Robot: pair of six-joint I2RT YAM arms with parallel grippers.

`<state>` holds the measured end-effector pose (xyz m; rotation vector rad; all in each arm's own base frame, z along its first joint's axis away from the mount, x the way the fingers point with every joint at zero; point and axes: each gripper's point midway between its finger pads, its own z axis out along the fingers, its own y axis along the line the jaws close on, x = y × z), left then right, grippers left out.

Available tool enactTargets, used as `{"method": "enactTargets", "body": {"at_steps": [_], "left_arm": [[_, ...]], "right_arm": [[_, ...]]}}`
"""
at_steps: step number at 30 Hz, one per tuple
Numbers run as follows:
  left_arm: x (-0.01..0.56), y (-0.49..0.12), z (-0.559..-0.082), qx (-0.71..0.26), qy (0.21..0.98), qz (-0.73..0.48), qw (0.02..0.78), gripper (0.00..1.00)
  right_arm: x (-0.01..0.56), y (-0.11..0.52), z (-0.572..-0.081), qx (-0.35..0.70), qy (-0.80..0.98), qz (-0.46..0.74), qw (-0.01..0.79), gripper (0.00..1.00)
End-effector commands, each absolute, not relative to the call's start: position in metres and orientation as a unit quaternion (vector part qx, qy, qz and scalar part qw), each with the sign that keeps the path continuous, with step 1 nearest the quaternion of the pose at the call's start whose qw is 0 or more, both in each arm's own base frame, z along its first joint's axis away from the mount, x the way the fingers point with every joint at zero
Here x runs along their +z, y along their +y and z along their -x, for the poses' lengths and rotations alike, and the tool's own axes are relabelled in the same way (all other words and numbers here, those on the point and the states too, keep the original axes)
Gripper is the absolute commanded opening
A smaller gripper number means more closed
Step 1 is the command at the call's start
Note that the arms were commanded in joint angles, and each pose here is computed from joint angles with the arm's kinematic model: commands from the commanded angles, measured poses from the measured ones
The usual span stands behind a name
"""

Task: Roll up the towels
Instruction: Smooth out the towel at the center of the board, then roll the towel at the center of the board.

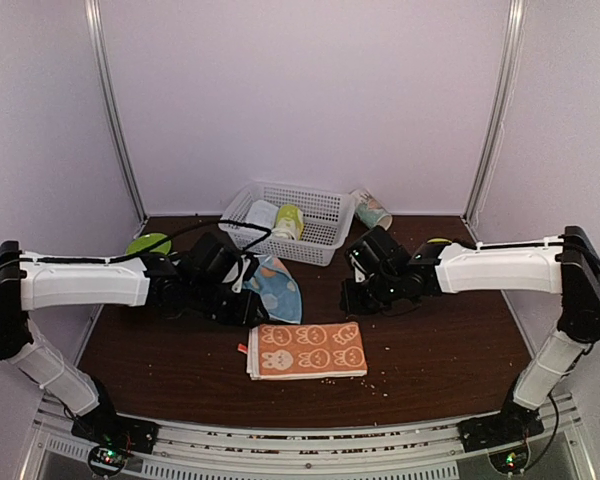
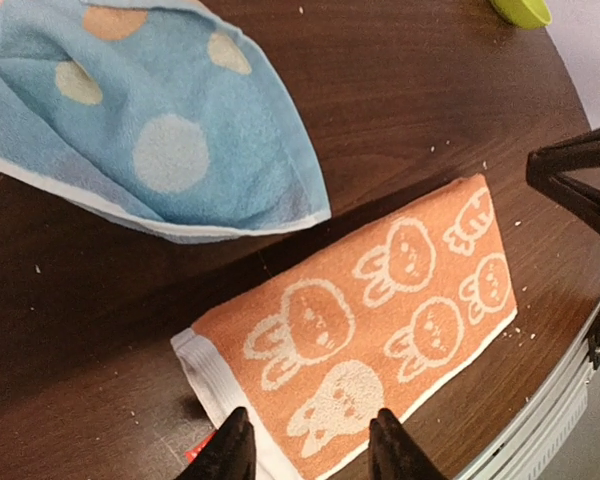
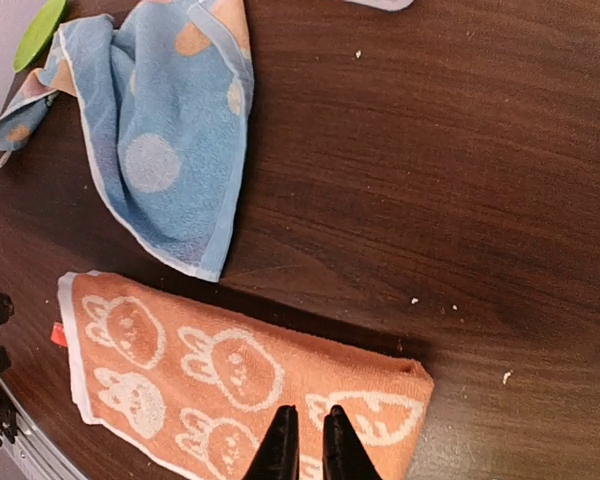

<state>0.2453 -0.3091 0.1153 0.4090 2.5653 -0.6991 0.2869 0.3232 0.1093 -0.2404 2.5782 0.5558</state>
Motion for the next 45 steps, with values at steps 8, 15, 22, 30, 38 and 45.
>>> {"method": "enactTargets", "body": {"at_steps": [8, 15, 22, 30, 38, 45], "left_arm": [[0.099, -0.32, -0.24, -0.263, 0.927, -0.168, 0.21, 0.4], [0.093, -0.316, -0.237, -0.257, 0.929, -0.17, 0.204, 0.4], [0.103, -0.318, -0.241, -0.253, 0.926, -0.18, 0.214, 0.4], [0.108, -0.347, -0.259, -0.265, 0.918, -0.201, 0.217, 0.36], [0.055, -0.332, -0.256, -0.221, 0.94, -0.183, 0.185, 0.09], [0.013, -0.315, -0.248, -0.188, 0.955, -0.165, 0.157, 0.0]], "right_arm": [[0.03, 0.298, -0.295, 0.218, 0.963, 0.012, 0.155, 0.09], [0.003, 0.272, -0.296, 0.206, 0.97, -0.026, 0.13, 0.09], [0.048, 0.277, -0.296, 0.234, 0.958, -0.008, 0.168, 0.24], [0.065, 0.306, -0.246, 0.253, 0.953, 0.058, 0.156, 0.22], [0.019, 0.288, -0.203, 0.232, 0.965, 0.055, 0.113, 0.15], [0.011, 0.275, -0.18, 0.216, 0.969, 0.065, 0.102, 0.15]]}}
